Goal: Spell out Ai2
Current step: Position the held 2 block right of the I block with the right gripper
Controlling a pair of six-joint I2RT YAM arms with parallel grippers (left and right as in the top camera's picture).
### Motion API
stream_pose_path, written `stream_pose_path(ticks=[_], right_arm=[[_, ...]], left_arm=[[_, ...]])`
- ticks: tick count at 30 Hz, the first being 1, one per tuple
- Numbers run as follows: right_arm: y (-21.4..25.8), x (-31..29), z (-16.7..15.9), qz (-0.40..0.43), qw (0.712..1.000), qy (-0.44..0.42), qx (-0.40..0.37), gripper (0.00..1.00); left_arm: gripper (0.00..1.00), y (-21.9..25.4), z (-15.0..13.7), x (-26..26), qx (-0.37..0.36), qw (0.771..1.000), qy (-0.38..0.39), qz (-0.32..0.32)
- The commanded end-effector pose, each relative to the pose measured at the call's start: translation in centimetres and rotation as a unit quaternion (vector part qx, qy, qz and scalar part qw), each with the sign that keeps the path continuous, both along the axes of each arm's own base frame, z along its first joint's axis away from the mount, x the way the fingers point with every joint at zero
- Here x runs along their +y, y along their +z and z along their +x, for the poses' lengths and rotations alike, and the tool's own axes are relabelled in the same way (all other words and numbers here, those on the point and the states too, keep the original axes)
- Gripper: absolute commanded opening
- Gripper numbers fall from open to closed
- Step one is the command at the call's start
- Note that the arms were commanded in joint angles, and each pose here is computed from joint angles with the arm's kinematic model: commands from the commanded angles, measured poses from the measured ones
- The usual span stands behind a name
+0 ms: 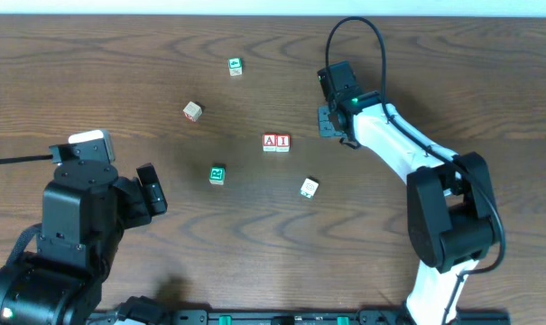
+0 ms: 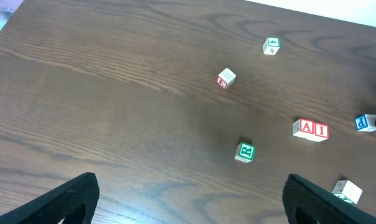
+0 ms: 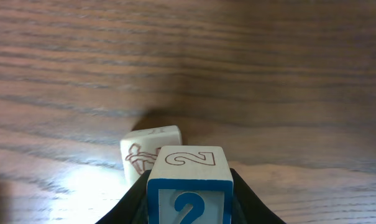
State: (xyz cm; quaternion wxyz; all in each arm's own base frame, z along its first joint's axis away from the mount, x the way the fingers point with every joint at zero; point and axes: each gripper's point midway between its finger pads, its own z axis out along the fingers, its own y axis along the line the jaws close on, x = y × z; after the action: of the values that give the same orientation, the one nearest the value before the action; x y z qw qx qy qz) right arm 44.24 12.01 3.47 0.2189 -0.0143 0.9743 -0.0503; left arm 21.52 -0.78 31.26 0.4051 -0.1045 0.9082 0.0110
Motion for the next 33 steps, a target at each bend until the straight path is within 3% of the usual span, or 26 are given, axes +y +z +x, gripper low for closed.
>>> stream_pose_path(ticks=[1, 3, 17, 33], right_arm=[[-0.9, -2.2, -0.2, -0.027, 0.999, -0.016, 0.005, 0.07], [-1.0, -1.9, -0.2, -0.013, 1.0, -0.013, 0.008, 0.02], [4.6, 1.3, -1.7, 0.042, 0.999, 0.011, -0.018, 0.03], [0.9, 7.3, -6.8, 0.091, 0.996, -0.008, 0.021, 0.06]], left_arm=[[0.96, 0.5, 0.0, 0.4, -0.006, 1.0, 0.009, 0.002], [0.95, 0.5, 0.0, 0.4, -0.006, 1.0, 0.009, 0.002], [0.95, 0.5, 0.0, 0.4, -0.006, 1.0, 0.009, 0.002], [0.95, 0.3, -0.2, 0.4, -0.002, 1.0, 0.01, 0.002]])
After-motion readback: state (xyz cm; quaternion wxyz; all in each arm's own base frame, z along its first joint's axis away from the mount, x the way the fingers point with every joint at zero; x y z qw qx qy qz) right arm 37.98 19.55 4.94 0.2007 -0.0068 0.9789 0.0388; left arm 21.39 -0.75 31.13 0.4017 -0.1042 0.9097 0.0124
